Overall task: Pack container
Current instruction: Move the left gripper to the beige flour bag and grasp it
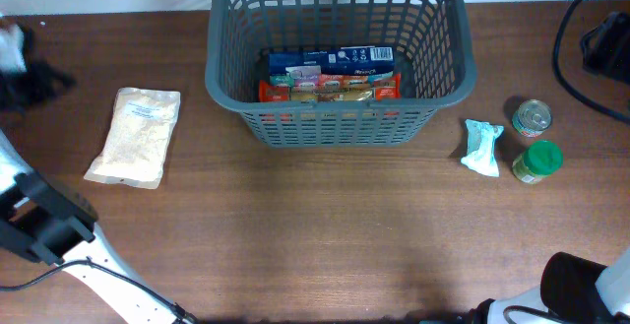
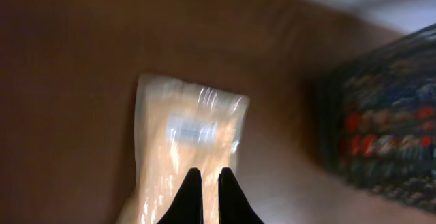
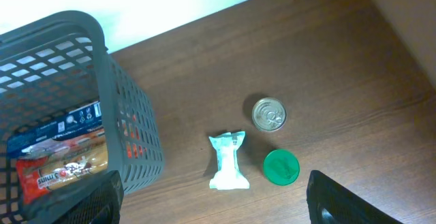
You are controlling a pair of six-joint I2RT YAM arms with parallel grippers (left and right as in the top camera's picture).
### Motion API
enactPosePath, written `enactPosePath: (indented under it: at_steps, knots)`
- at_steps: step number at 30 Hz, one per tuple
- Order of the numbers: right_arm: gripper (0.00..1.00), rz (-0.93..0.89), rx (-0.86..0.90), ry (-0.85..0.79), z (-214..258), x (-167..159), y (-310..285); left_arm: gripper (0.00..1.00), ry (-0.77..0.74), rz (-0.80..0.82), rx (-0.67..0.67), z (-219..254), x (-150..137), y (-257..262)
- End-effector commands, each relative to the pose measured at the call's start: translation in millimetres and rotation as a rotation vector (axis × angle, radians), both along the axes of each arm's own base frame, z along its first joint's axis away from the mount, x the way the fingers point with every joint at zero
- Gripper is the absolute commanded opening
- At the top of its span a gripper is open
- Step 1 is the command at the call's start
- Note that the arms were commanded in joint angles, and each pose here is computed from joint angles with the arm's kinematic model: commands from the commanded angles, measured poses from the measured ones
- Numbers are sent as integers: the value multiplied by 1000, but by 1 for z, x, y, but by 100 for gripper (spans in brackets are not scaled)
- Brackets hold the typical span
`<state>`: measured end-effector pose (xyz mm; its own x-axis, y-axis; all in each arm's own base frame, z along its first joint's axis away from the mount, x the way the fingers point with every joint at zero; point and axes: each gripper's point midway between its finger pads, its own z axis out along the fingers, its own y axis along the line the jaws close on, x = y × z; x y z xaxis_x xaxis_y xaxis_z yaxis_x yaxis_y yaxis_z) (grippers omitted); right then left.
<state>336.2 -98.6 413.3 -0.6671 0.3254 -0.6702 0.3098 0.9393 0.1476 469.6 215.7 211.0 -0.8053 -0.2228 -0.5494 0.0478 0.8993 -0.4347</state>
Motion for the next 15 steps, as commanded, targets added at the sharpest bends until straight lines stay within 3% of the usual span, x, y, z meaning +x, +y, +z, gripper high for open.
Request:
enactPosePath:
  at_steps: [1, 5, 10, 12, 15]
  knots:
    - [81, -14, 2, 6, -2, 2, -4, 2, -219, -60, 73, 91, 10, -30]
    - [81, -14, 2, 6, -2, 1, -4, 2, -205, 9, 226, 118, 3, -35]
    - [81, -14, 1, 4, -2, 3, -4, 2, 80, 101, 293, 63, -11, -29]
    - [81, -14, 1, 5, -3, 3, -5, 6, 143, 85, 310, 46, -10, -35]
    - [81, -14, 3, 11, -5, 5, -5, 13, 271, 77, 438, 16, -9, -38]
